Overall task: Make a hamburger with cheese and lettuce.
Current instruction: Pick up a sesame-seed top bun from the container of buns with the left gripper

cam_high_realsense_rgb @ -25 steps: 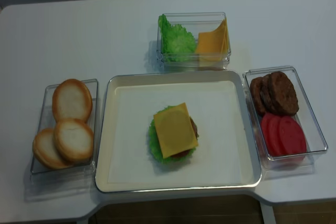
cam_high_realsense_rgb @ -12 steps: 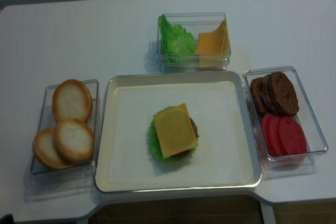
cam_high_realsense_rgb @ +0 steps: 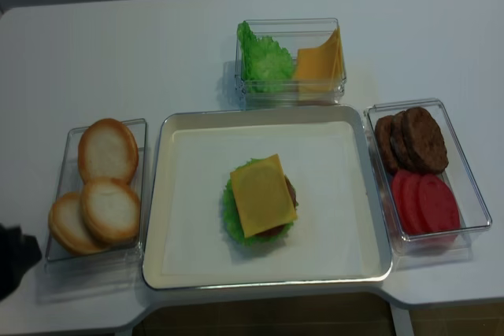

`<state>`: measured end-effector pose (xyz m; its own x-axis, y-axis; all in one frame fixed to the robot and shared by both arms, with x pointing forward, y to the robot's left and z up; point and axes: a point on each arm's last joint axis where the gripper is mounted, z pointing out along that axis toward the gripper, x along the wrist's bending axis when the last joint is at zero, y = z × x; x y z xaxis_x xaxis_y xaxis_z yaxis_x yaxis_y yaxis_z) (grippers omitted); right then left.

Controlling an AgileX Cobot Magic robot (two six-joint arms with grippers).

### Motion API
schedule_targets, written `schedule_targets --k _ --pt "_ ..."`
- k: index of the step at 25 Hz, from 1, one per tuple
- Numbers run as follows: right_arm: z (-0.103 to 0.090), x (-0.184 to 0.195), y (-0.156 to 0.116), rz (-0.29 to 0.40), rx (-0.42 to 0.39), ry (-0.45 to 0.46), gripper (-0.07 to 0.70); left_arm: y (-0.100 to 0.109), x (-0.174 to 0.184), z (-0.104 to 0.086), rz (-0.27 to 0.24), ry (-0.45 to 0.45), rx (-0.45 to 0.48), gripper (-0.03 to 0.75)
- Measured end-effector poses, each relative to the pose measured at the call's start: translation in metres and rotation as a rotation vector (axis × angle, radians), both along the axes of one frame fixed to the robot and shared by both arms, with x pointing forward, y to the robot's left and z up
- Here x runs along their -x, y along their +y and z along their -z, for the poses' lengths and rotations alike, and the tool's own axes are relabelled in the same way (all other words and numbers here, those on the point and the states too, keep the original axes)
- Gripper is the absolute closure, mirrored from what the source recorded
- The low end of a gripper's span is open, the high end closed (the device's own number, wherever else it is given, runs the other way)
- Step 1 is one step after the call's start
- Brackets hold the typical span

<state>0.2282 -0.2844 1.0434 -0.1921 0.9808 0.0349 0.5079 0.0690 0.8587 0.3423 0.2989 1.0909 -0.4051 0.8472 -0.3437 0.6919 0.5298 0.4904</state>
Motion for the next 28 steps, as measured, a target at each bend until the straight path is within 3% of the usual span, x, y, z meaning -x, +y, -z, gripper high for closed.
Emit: schedule_targets --k 5,14,28 --pt "0.000 0.000 0.000 0.000 0.000 0.000 0.313 0.001 -0.037 0.000 -0.064 0.076 0.045 0.287" --pt "0.000 0.000 0.000 0.000 0.000 0.000 0.313 -0.002 -0.080 0.030 -0.119 0.268 0.119 0.287" --pt "0.000 0.000 0.000 0.000 0.000 0.000 0.313 0.005 -0.089 0.034 -0.232 0.265 0.095 0.287"
